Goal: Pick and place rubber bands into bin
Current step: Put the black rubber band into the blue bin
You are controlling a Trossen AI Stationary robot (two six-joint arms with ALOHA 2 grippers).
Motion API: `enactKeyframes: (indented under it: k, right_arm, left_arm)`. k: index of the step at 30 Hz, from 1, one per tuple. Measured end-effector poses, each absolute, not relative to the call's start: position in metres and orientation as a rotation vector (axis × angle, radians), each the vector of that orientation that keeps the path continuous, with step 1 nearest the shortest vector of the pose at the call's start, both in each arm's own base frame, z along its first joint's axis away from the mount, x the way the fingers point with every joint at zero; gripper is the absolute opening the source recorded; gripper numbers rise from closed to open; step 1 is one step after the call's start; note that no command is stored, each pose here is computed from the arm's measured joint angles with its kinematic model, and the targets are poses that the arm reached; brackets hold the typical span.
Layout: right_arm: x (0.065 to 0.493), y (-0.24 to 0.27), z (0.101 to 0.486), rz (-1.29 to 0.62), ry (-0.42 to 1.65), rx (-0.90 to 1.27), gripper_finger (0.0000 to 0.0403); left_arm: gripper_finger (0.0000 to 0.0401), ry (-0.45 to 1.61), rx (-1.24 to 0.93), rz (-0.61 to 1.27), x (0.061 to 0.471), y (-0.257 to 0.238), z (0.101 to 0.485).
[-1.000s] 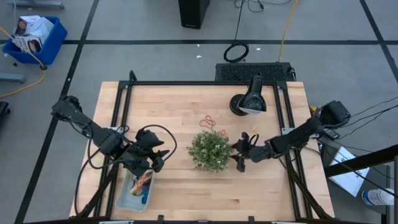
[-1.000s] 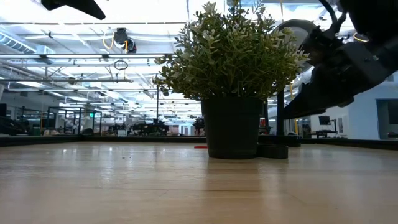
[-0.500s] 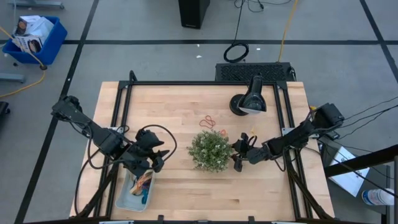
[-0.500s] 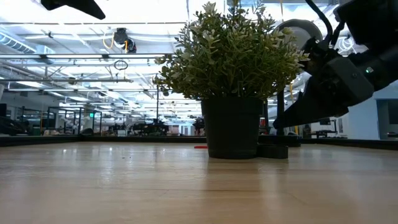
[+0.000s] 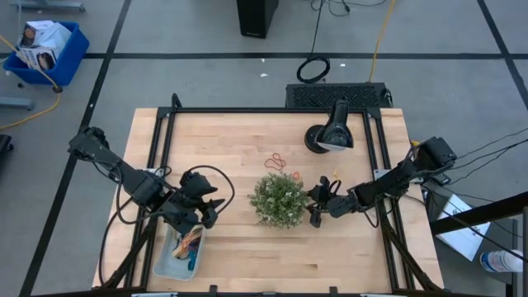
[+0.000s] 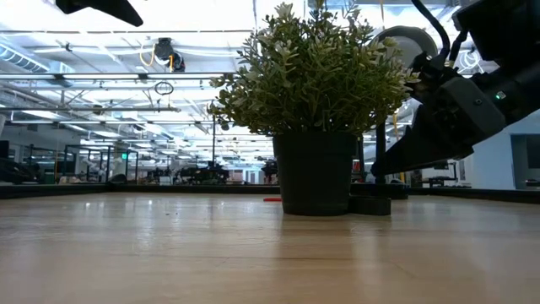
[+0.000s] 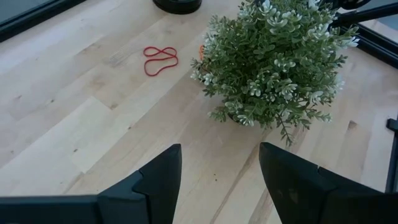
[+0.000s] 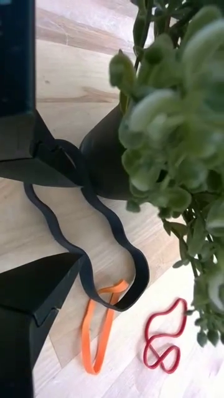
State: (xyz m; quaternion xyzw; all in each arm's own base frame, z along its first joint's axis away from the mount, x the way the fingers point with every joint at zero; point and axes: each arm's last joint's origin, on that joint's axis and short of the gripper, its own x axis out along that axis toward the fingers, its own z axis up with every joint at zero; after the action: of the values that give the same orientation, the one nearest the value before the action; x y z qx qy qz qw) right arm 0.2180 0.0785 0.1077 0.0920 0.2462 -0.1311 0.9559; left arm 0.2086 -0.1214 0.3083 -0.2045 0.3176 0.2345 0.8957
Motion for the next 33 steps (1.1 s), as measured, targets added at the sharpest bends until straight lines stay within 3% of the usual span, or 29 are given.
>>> enactKeyframes:
  k: [33]
  right_arm:
    - [0.239, 0.080, 0.076, -0.358, 0.570, 0.213, 0.0176]
  left_arm:
    - [0.0223, 0.640, -0.426, 0.464, 0.211, -0.123, 0.310]
